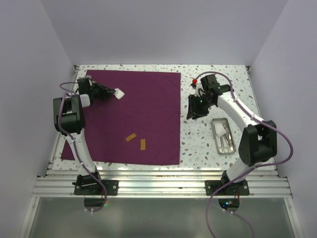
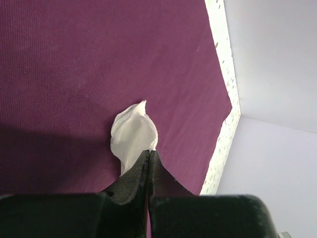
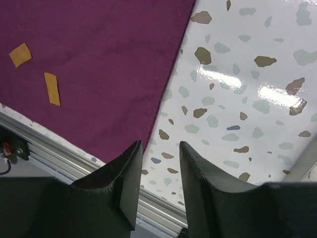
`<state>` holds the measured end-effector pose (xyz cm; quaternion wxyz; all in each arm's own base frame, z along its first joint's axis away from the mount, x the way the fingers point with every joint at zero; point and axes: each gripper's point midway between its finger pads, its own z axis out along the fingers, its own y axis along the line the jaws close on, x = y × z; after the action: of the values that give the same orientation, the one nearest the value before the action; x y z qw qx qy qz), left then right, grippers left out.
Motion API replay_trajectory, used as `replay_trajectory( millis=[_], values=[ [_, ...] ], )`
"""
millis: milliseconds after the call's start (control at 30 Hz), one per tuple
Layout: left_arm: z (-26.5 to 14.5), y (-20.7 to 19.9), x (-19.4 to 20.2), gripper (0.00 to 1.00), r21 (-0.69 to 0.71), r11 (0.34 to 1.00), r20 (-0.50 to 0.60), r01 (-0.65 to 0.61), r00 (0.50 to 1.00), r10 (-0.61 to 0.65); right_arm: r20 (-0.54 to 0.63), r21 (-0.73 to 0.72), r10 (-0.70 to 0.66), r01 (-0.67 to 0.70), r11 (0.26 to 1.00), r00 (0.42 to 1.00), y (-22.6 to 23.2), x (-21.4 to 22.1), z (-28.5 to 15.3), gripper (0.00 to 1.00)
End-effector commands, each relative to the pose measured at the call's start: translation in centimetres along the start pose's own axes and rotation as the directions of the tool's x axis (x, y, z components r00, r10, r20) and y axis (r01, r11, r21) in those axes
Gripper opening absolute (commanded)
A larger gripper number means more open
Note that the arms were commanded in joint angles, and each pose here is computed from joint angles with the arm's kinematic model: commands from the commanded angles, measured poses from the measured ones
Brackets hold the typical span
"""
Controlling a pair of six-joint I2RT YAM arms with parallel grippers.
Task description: Prepare the surgical pack
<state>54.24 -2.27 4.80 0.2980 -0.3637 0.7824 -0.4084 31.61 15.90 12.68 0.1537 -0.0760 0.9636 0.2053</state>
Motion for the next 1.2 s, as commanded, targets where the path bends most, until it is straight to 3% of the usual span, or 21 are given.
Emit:
replay_trajectory(
  millis=[0, 200, 433, 467, 567, 867, 1167],
  values=[
    [0.3, -0.2, -0.5, 0.0, 0.019, 1.0, 0.023, -0.023, 0.999, 0.023, 0.022, -0.024, -0.015, 0.015, 1.0, 1.0, 0.5, -0.5, -0.3, 0.39],
    [0.8, 0.0, -0.9, 0.02, 0.0, 0.999, 0.021, -0.036, 0.999, 0.036, 0.023, -0.026, -0.015, 0.016, 1.0, 1.0, 0.5, -0.5, -0.3, 0.39],
    [0.8, -0.9, -2.0, 0.31, -0.019, 0.996, 0.024, -0.088, 0.996, 0.088, 0.021, -0.032, -0.015, 0.015, 0.999, 1.0, 0.6, -0.4, -0.3, 0.39],
    [0.7, -1.0, -2.3, 0.39, -0.024, 0.995, 0.03, -0.095, 0.995, 0.096, 0.02, -0.035, -0.013, 0.014, 0.999, 1.0, 0.7, -0.4, -0.3, 0.39],
    [0.2, -1.6, -2.6, 0.47, -0.043, 0.992, 0.034, -0.119, 0.992, 0.12, 0.026, -0.038, -0.015, 0.016, 0.999, 1.0, 0.8, -0.5, -0.4, 0.39],
    [-2.0, -0.4, 0.3, 0.52, -0.169, 0.976, -0.014, -0.141, 0.99, 0.14, 0.03, -0.044, -0.012, 0.014, 0.999, 0.999, 0.9, -0.3, -0.5, 0.38],
    [-0.6, 0.3, 2.2, 0.53, -0.148, 0.98, -0.049, -0.136, 0.99, 0.13, 0.025, -0.044, -0.011, 0.012, 0.999, 1.0, 0.9, -0.1, -0.5, 0.38]
  ],
)
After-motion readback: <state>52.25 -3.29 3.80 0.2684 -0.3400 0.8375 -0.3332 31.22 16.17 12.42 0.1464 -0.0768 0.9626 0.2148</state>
